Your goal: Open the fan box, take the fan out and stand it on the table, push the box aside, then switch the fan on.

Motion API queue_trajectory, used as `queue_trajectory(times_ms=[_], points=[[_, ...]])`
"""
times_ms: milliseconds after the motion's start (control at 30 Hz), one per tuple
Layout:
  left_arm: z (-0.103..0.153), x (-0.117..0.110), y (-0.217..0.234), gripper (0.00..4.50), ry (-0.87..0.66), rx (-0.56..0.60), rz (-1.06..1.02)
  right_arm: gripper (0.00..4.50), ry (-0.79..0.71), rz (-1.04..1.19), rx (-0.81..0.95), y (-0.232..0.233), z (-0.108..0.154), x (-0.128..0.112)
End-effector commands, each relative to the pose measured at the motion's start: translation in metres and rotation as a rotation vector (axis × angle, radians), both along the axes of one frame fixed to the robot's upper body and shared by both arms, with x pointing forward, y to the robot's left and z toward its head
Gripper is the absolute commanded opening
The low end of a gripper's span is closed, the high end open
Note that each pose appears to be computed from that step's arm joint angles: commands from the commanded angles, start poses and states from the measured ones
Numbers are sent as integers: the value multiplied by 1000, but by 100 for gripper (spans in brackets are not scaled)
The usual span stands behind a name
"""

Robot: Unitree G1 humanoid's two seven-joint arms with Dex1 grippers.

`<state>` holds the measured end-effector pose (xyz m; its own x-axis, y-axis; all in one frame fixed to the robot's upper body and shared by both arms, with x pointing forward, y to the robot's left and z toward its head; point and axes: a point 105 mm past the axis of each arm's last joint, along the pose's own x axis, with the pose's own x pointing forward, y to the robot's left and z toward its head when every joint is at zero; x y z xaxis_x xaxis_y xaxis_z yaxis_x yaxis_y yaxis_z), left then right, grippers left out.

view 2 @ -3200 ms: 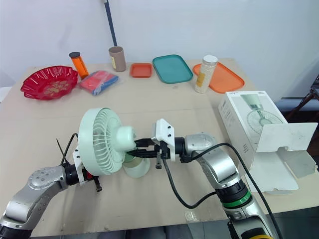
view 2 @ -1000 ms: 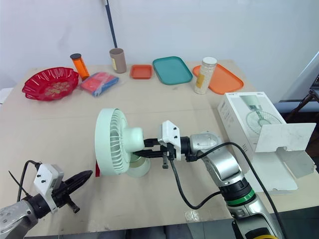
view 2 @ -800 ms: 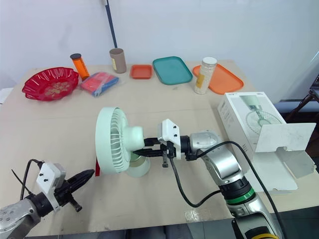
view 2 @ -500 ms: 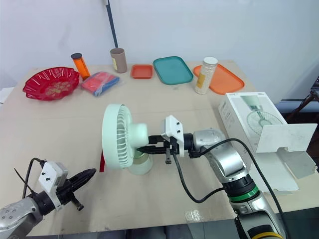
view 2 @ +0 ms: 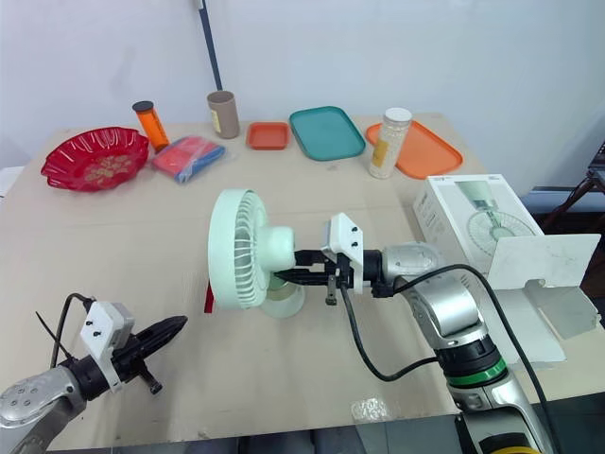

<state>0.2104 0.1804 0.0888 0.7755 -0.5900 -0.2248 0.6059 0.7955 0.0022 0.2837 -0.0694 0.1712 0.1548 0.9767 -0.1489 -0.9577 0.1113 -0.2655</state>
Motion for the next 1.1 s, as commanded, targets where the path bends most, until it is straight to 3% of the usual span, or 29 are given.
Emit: queue_trajectory(times_ms=[33,367,433,467,533,600,667,1100], points=[[6,-1,1,3,-34,11,-9,35,-19,-9,-11,-7,-2,-1],[5,-1,-2,3,-34,9,-17,35,-6,-23,-22,-4,-9,5],[5,0,-2,0,-36,7,-18,140,3,-28,-19,-5,-9,6],[5,0,-2,0,-37,7,-19,159,3,-29,-19,-5,-9,6],[5,0,-2,0,-39,6,-20,254,2,-28,-19,-5,-8,6],[5,1,-2,0,-41,6,-21,369,-3,-27,-21,-5,-8,5],[6,1,-2,0,-42,7,-21,445,-6,-26,-21,-6,-8,5],[7,2,0,0,-49,14,-22,445,-33,-39,-30,-13,-5,5]])
